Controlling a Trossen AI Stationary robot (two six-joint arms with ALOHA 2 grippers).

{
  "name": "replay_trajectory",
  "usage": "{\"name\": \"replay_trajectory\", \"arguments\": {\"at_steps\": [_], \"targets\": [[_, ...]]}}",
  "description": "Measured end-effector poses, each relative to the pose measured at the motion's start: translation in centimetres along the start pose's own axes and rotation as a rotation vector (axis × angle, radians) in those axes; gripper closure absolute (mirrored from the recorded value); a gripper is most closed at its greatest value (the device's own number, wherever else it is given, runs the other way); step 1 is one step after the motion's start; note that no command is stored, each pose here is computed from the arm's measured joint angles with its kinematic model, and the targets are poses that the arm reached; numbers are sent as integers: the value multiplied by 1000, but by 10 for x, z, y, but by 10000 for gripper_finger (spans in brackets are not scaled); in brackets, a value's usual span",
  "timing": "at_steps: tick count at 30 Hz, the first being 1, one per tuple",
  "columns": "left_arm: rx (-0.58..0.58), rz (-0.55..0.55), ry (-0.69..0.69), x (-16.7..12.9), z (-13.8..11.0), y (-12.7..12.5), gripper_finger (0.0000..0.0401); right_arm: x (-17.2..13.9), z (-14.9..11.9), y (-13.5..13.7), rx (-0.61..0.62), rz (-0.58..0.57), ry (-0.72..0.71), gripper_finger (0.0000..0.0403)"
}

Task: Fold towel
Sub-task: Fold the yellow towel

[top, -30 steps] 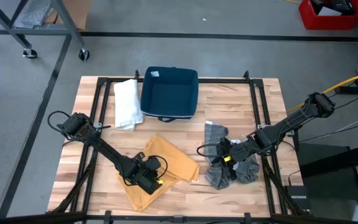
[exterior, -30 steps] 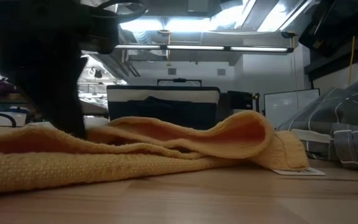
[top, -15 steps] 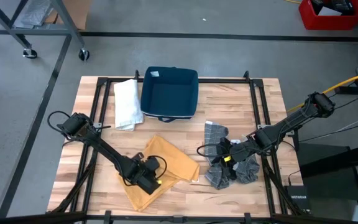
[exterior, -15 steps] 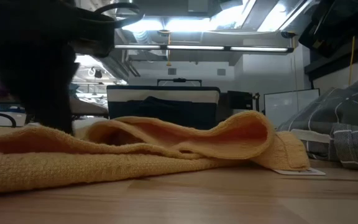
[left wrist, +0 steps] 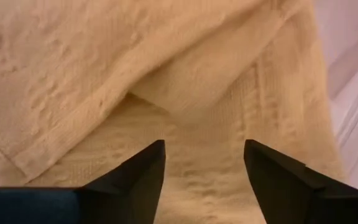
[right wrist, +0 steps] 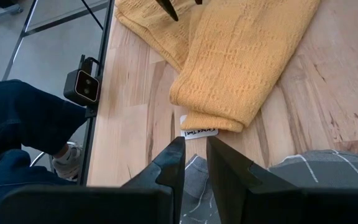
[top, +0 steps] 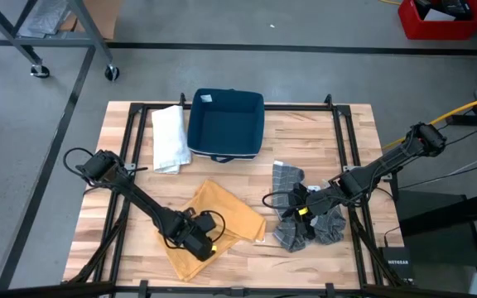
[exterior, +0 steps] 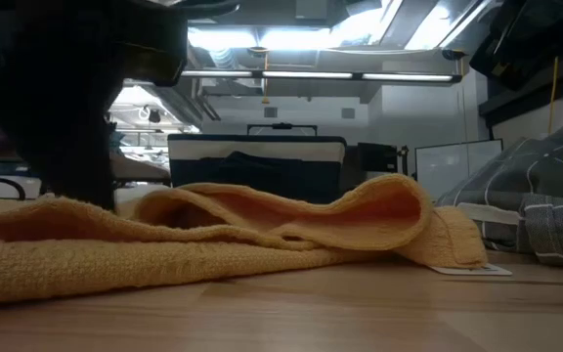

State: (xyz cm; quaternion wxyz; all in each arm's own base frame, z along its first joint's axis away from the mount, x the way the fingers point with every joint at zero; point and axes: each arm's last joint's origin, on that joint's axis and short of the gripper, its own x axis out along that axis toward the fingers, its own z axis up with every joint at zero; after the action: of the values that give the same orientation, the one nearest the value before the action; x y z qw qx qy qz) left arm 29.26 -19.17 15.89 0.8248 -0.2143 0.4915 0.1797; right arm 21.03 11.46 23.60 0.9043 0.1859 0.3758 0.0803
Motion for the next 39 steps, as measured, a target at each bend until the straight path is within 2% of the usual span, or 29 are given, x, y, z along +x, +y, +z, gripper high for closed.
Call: {"name": "replay_trajectory", "arguments": {"at_steps": [5,20,25,35,39], "targets": [[-47,35,-71,0,3,2,182,0,0,0,0,0,0,331],[-114,68,-94,8,24,13,188,0,0,0,0,0,0,331],[-113,68,-94,8,23,13,237,0,0,0,0,0,0,331],[-89,65,-89,5,16,9,388,0,0,0,0,0,0,331],[-95,78,-122,5,16,9,394,0,0,0,0,0,0,331]]}}
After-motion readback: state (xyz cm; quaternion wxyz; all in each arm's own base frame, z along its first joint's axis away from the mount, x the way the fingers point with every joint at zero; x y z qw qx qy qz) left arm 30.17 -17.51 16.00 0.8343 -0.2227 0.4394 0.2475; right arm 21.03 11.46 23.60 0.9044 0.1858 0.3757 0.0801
